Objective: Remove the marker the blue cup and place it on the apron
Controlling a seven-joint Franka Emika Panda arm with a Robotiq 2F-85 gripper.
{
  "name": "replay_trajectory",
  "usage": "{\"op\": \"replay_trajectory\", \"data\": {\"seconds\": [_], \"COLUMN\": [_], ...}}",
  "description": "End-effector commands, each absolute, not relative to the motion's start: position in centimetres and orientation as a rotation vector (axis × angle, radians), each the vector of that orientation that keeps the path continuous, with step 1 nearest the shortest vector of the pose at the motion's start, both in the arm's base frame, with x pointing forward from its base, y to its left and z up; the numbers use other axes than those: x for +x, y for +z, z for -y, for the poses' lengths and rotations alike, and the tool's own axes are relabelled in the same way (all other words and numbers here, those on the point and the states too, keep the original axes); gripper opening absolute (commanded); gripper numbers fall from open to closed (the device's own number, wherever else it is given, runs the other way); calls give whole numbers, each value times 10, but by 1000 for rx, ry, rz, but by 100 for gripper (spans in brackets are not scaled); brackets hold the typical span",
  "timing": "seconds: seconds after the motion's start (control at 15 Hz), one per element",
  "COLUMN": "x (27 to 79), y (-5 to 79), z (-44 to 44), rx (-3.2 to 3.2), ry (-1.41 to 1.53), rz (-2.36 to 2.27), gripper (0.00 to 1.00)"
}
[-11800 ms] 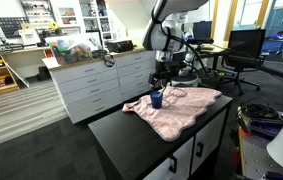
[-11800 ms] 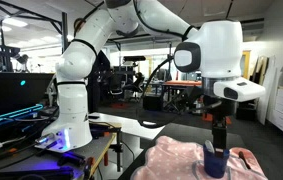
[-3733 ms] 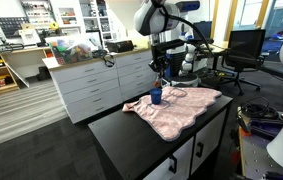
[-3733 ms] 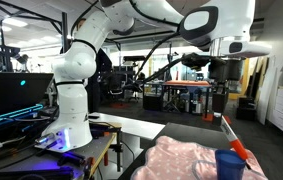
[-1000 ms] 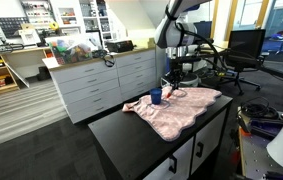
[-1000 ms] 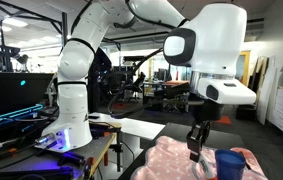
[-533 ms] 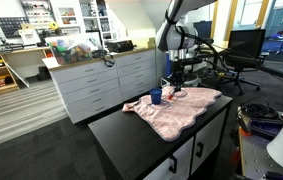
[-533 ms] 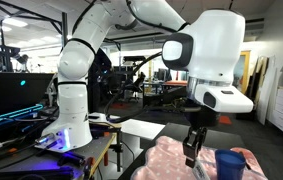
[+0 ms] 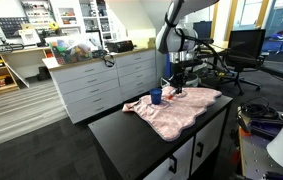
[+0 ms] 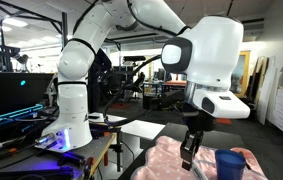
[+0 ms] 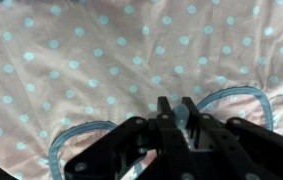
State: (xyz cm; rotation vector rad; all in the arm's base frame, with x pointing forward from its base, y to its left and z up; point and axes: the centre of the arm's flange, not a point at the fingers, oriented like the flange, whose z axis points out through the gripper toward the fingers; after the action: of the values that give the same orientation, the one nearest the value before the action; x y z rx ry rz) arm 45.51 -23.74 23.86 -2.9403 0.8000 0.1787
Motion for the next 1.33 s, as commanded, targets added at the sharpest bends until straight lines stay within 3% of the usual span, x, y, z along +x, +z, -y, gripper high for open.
{"op": "replay_trajectory", "data": {"seconds": [0.0, 0.13, 0.2, 0.33, 0.8, 0.93, 1.27], "x": [449, 445, 442, 438, 435, 436, 436], "y": [220, 213, 210, 205, 198, 198, 200], "z": [243, 242, 241, 240, 241, 242, 244], "rx": [-2954, -2958, -2959, -2959, -2957, -2956, -2955], "ry": [195, 216, 231, 255, 289, 287, 282], "rz": [-768, -752, -749, -744, -755, -756, -763], "gripper": [8, 10, 42, 48, 94, 100, 100]}}
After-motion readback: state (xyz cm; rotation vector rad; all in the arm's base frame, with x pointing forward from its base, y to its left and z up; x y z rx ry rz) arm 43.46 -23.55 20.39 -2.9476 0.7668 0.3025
